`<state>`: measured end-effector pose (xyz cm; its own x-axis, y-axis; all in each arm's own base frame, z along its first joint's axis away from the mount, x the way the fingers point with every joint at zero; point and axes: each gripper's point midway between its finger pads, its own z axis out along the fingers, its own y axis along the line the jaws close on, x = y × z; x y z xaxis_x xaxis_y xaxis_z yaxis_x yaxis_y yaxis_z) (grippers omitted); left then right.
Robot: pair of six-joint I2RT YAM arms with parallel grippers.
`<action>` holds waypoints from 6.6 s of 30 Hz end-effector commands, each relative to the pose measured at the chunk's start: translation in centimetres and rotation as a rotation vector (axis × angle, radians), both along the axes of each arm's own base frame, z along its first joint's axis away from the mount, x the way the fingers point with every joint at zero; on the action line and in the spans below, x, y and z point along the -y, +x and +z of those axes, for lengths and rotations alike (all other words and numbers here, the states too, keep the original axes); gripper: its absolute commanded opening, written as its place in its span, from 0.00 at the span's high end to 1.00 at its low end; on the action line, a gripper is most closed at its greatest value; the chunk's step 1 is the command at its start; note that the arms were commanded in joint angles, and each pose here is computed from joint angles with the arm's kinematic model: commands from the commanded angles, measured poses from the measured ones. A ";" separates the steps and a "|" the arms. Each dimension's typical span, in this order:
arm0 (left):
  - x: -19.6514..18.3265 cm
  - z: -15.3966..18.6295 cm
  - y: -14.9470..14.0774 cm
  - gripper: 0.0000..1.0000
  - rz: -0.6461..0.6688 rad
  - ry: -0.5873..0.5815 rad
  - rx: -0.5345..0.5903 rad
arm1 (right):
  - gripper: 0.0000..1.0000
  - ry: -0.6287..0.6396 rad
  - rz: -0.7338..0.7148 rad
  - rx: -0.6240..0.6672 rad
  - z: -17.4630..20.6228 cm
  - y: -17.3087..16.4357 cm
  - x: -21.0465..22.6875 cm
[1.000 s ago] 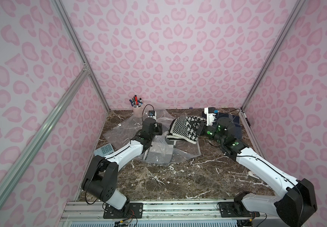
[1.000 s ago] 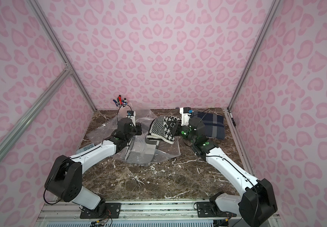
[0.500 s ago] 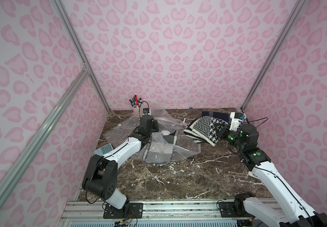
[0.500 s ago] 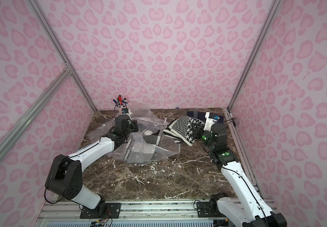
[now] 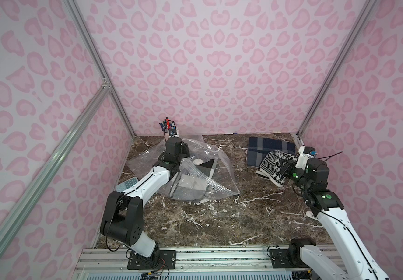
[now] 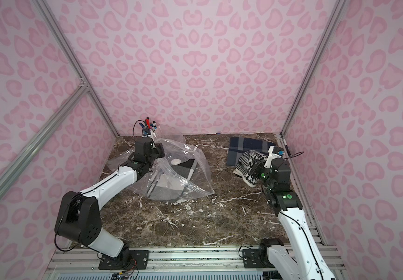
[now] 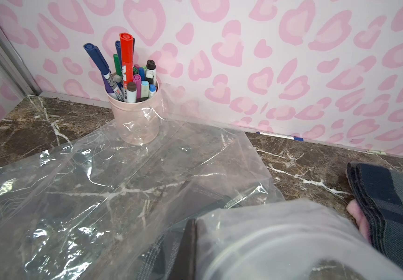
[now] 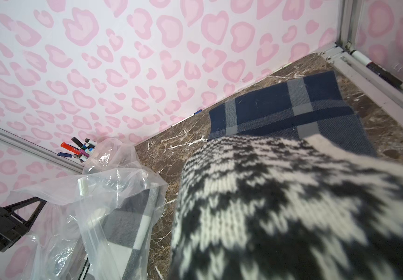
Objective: Take the blanket out of the vacuum bag
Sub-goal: Place the blanket at the center of the board, then pick up the blanket at the center of the board.
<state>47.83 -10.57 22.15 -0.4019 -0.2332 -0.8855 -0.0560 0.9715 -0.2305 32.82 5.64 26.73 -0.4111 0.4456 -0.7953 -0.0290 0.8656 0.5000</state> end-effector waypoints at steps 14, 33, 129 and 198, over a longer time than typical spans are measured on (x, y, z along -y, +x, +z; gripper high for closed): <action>0.0 0.4 0.3 0.96 -0.007 -0.016 0.027 | 1.00 0.099 -0.019 -0.119 -6.8 0.0 -0.7; 1.3 -0.5 0.1 0.96 -0.063 -0.071 0.017 | 1.00 0.145 -0.241 -0.620 -23.3 -9.1 -1.3; -4.9 1.7 1.5 0.96 -0.028 -0.121 0.029 | 0.50 -0.718 0.747 -0.883 -28.7 -9.0 -13.8; -0.7 0.7 1.0 0.96 -0.137 -0.194 0.025 | 1.00 0.170 -0.019 0.005 3.1 4.1 11.1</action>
<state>48.42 -9.17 22.00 -0.4461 -0.3550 -0.8216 0.0520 0.9062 -0.4197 35.83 -4.54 28.33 -0.4565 0.5937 -0.6627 0.0126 0.7490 0.6624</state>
